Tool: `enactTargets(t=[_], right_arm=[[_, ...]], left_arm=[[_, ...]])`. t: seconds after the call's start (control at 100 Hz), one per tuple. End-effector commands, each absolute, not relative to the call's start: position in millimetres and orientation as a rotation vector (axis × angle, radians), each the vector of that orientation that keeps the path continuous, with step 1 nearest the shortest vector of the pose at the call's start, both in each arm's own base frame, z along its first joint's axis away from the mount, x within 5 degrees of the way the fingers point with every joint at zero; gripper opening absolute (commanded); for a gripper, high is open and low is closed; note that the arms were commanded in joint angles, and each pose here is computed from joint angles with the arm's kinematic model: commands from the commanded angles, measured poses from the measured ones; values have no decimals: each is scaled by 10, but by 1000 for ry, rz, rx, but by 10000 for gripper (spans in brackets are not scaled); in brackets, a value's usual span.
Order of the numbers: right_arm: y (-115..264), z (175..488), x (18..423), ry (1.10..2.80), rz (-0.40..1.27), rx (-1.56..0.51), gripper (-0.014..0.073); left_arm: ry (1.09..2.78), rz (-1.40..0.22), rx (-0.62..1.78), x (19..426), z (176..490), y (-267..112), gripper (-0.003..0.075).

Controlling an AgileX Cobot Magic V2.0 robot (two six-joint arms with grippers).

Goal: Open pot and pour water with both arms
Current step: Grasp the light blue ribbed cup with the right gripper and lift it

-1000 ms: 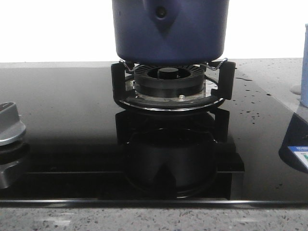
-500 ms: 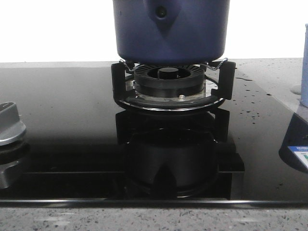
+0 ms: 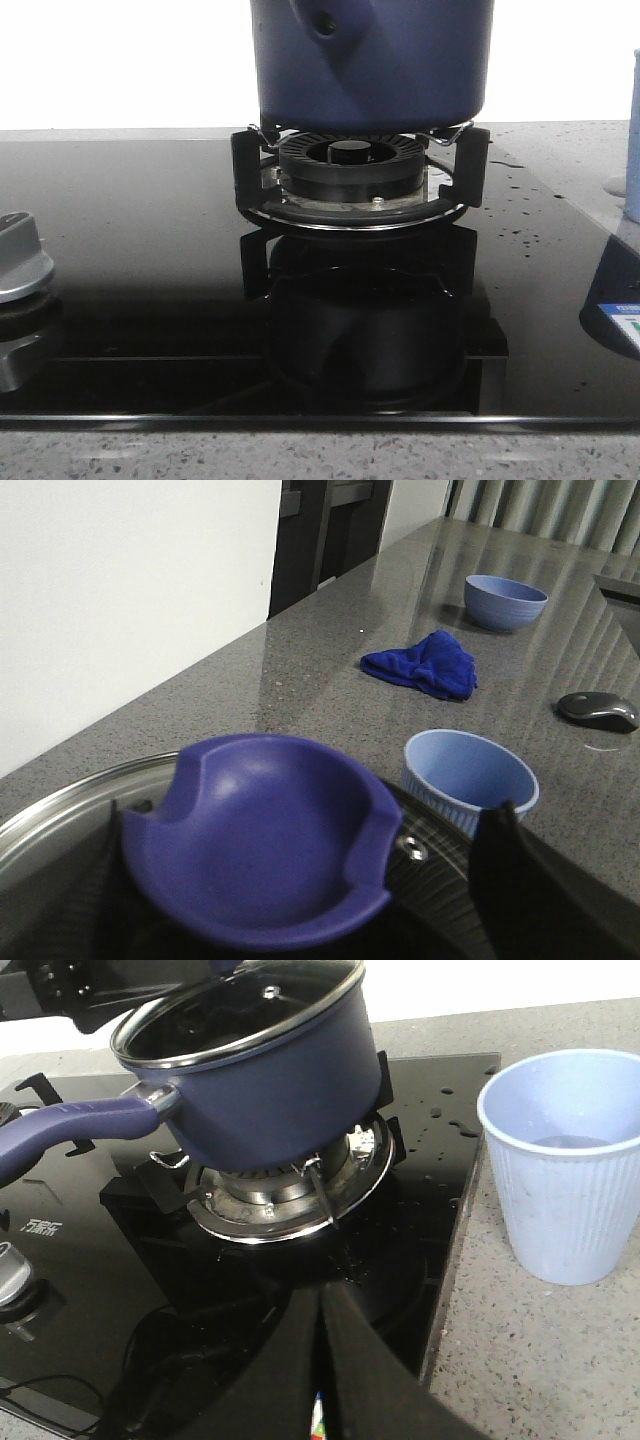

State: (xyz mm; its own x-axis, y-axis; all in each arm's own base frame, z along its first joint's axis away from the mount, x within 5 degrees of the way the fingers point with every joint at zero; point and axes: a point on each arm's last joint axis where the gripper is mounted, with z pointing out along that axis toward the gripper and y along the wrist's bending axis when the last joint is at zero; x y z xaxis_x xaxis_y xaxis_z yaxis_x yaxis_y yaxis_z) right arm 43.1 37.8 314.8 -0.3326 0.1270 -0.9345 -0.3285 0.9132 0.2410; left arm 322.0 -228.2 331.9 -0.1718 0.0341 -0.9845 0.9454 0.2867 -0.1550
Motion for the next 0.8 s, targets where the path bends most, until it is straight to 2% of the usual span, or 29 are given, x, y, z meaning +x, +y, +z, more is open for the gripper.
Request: enactTargets(t=[0.0,0.15,0.22,0.36,0.43,0.48,0.55,0.69,0.79], right_arm=[[361,3290,462,1789,456,-126,-71],[356,3298,466,1779,452,-121,-71],[354,3301,468,1776,450,-118,-71],[334,3329,480,1744,434,-99,-68],[317,3350,489,1719,418,-85,-34],[301,3367,497,1699,401,-74,15],[267,3391,510,1669,353,-63,130],[179,3452,533,1593,214,-53,461],[119,3479,549,1556,91,-72,587]], left_arm=[[1377,-1186,959,3043,3606,-2354,464],[1372,-1194,954,3040,3613,-2355,269],[1367,-1207,940,3040,3625,-2355,202],[1343,-1213,897,3031,3725,-2297,178],[1327,-1196,890,3007,3804,-2243,178],[1312,-1181,884,2988,3871,-2190,179],[1285,-1162,878,2939,3983,-2121,179],[1223,-1122,869,2811,4218,-1970,179],[1179,-1101,870,2694,4371,-1893,179]])
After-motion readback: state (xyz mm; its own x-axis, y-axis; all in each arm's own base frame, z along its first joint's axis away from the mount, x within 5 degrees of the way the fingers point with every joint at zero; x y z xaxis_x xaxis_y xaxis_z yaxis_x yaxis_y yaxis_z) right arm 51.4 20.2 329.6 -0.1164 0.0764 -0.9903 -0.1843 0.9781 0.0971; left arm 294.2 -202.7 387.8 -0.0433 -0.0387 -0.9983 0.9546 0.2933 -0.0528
